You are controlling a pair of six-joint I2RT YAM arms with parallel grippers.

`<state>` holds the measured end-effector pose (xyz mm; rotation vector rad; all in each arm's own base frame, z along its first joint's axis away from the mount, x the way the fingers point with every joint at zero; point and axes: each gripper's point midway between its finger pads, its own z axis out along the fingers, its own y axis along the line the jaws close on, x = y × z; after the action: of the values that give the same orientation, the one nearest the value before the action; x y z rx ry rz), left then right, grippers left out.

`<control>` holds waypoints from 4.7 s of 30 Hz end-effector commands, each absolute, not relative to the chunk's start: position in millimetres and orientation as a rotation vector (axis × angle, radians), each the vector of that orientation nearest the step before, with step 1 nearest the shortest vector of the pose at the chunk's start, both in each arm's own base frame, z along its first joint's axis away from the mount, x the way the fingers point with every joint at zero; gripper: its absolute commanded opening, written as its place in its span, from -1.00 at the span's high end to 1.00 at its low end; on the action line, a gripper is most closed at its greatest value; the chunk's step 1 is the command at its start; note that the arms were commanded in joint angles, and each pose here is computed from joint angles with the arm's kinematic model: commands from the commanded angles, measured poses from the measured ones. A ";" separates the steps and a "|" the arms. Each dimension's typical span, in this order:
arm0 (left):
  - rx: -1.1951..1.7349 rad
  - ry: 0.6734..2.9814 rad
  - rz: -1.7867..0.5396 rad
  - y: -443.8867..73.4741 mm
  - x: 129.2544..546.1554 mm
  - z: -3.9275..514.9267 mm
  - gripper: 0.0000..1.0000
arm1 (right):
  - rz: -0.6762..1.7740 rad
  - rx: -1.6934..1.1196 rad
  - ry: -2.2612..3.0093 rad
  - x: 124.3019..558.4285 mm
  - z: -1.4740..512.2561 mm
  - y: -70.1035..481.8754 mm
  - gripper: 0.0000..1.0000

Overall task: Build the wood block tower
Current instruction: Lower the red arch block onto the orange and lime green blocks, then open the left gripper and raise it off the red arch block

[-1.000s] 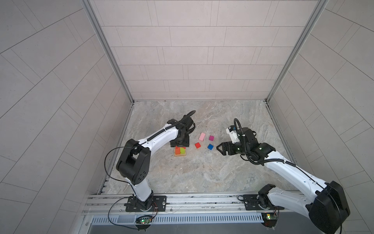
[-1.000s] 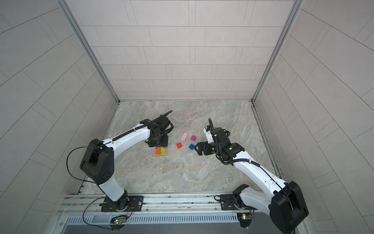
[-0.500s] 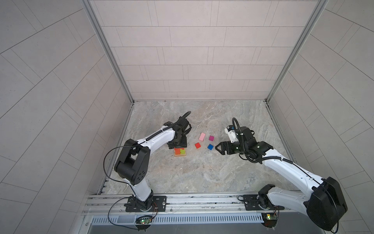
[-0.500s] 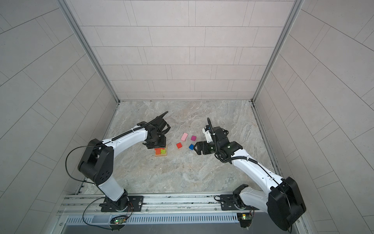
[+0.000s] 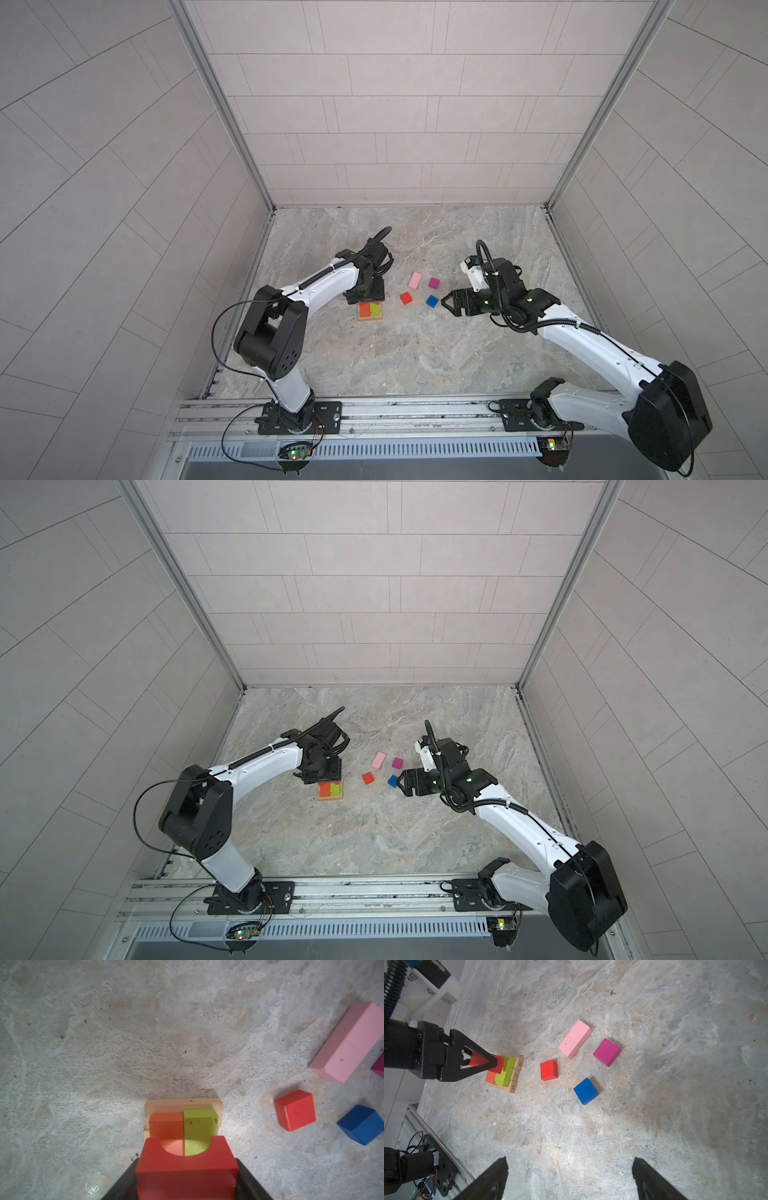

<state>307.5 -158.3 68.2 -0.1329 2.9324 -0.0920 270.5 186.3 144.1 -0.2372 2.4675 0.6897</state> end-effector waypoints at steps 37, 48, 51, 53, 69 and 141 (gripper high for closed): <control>-0.139 2.912 -0.105 -155.3 303.9 61.3 -0.02 | 0.698 -0.229 2.462 272.3 147.5 187.4 -0.89; -0.147 2.920 -0.108 -155.3 302.0 56.3 -0.08 | 0.701 -0.230 2.463 272.0 147.2 188.0 -0.89; -0.144 2.925 -0.087 -153.1 301.6 56.0 -0.09 | 0.703 -0.230 2.464 271.9 147.4 187.9 -0.89; -0.141 2.925 -0.074 -151.8 301.7 56.2 -0.11 | 0.701 -0.230 2.462 272.0 147.6 187.7 -0.89; -0.125 2.936 -0.070 -152.1 301.3 56.0 -0.34 | 0.707 -0.232 2.464 272.0 147.3 189.0 -0.89; 0.078 2.871 -0.124 -154.4 309.8 132.2 -0.78 | 0.576 -0.381 2.513 300.5 142.9 199.2 -0.89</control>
<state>316.1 -156.8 121.4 0.0229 2.8574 -0.1001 296.5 198.1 147.0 -0.3042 2.4982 0.6373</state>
